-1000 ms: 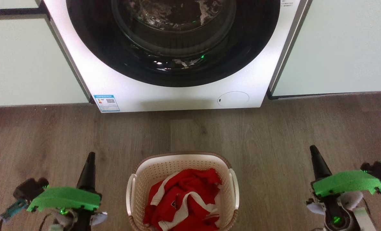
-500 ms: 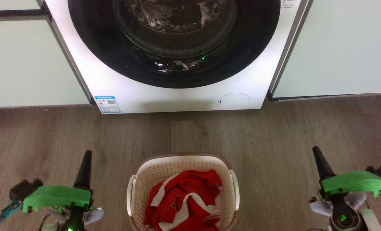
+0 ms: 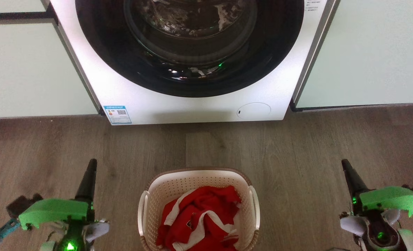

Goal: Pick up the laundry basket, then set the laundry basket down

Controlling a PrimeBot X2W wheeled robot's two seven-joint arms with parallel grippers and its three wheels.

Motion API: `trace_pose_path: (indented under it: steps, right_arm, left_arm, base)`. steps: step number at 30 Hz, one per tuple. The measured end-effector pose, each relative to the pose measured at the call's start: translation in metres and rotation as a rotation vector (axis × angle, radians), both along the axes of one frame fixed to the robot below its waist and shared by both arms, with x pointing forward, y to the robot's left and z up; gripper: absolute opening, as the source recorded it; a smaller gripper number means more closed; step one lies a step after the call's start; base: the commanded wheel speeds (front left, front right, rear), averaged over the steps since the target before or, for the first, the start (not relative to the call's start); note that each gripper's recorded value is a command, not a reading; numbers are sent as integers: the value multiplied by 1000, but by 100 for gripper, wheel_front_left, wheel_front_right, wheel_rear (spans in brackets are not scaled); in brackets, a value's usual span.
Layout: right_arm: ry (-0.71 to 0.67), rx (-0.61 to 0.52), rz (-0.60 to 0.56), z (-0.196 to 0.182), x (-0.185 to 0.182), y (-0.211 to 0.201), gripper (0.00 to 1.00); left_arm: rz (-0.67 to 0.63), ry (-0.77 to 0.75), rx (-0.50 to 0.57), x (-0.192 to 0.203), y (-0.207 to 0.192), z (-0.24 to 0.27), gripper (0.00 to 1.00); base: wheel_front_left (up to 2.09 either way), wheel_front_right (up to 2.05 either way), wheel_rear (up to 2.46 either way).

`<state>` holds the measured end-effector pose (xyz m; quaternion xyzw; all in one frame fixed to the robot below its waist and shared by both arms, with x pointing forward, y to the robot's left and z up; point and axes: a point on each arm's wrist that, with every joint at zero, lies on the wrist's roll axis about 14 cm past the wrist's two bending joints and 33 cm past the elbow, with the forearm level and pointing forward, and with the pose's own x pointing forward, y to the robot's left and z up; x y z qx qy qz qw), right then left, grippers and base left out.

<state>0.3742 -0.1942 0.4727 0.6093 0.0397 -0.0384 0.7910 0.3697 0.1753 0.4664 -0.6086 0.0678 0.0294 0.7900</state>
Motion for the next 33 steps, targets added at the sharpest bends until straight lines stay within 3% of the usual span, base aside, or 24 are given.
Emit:
trace_pose_path:
  steps: [23,33]
  right_arm:
    - [-26,262,-40,6,0,-11,0]
    - [-25,263,-39,5,-1,-12,0]
  left_arm:
    - [44,-33,-264,2,12,8,0]
    - [45,-33,-265,2,12,8,0]
  base:
    - [0,0,0]
    - [0,0,0]
